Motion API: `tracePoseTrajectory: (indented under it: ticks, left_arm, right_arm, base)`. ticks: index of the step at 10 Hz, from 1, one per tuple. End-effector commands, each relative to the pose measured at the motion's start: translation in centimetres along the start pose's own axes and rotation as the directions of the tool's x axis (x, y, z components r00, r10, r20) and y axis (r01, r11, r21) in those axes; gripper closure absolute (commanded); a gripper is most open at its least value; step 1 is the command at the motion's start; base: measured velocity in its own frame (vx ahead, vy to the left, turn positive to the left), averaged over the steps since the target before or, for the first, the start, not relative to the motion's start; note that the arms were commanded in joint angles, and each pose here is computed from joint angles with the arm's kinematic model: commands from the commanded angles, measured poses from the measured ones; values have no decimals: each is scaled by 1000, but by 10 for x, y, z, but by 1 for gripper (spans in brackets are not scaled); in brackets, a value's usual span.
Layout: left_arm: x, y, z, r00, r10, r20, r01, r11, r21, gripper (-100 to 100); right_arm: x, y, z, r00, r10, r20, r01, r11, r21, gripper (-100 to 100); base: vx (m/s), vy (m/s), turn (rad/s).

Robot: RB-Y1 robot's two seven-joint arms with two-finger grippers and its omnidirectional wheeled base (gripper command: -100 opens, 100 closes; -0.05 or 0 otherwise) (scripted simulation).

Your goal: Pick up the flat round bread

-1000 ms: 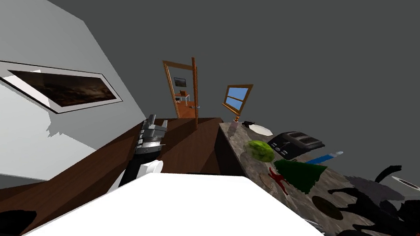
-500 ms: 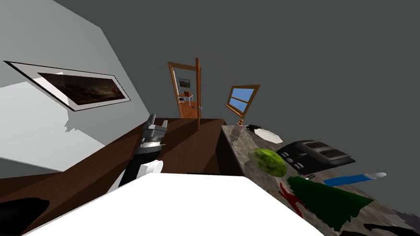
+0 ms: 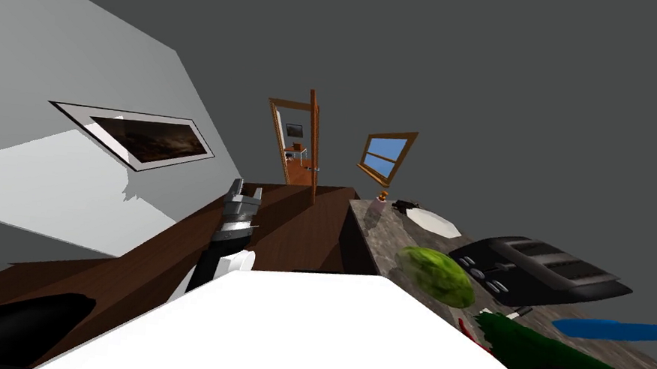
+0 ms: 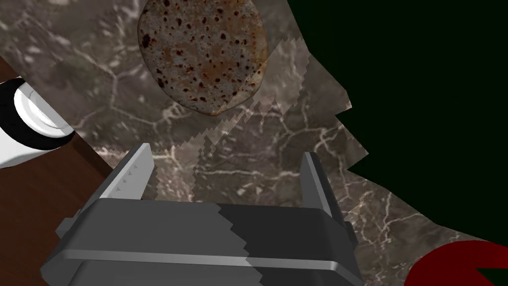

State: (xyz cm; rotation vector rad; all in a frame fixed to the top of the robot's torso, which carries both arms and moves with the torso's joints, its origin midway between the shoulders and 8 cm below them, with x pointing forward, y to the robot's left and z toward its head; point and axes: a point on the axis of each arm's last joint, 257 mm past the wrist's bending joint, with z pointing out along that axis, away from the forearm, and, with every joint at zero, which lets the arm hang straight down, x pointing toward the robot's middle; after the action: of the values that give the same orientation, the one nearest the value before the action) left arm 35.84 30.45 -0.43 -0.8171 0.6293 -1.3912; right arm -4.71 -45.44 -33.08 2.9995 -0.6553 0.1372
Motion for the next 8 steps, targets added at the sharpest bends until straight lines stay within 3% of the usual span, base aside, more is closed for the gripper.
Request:
tracePoseTrajectory:
  ticks: [1,4,5,6,8]
  left_arm:
    - [0,0,0,1000,0,0,0,1000,0,0]
    - [0,0,0,1000,0,0,0,1000,0,0]
    - [0,0,0,1000,0,0,0,1000,0,0]
    - [0,0,0,1000,0,0,0,1000,0,0]
    - [0,0,0,1000,0,0,0,1000,0,0]
  right_arm:
    - [-14,0,-1,998,40,53,-40,999,13,-100]
    - [-21,-2,-1,995,59,77,-60,998,21,-100]
    - [-22,-2,-1,995,61,81,-63,998,22,0]
    - [-23,0,7,995,62,79,-64,998,23,-100]
    - [-25,3,17,995,62,78,-64,998,24,-100]
  base:
    - [108,-46,125]
    - [93,-37,86]
    - [9,-5,-2]
    - [9,5,0]
    - [8,13,2]
